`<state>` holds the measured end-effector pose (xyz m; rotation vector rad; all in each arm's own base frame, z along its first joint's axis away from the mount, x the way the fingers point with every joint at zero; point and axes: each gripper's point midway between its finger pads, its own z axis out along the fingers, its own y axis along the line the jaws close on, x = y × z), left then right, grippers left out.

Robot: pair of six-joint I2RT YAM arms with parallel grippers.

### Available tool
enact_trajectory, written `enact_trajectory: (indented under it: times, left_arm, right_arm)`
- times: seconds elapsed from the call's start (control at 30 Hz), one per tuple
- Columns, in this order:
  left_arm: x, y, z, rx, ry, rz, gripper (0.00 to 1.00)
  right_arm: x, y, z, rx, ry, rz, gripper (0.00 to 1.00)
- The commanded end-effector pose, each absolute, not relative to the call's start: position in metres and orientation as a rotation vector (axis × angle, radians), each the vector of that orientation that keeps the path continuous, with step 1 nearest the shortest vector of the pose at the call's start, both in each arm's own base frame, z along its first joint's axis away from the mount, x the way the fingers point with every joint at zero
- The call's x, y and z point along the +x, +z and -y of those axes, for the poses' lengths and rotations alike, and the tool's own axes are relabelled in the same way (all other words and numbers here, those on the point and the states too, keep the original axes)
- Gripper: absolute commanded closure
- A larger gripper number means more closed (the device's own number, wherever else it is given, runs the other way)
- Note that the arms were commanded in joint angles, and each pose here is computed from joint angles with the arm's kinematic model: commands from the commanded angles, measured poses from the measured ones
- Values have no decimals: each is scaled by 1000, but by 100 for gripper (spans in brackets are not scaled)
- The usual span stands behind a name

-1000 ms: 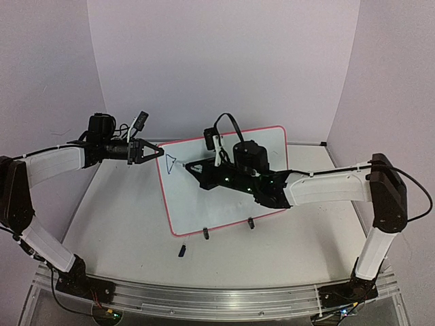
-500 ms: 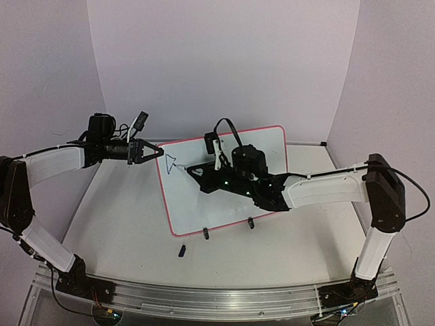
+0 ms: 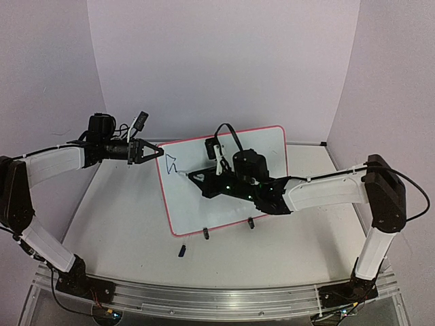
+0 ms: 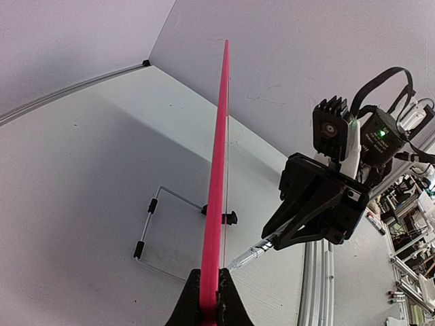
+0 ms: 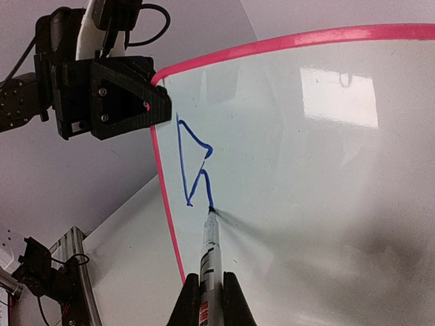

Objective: Write a sentence on the whiteboard

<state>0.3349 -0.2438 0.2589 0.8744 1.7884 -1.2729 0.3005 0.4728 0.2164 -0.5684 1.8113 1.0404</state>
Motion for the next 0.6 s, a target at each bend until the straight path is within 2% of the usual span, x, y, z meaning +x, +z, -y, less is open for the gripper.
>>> enact_trajectory:
  times: [0.0,0.57]
  left_arm:
    - [329,259,247,938,-1238,-1768,100]
    - [327,260,247,943,-1237,-1764,100]
  right_arm:
    - [306,239,-468,-513,1064,-1753,100]
    - [317,248,-467,-466,1028,-1718,100]
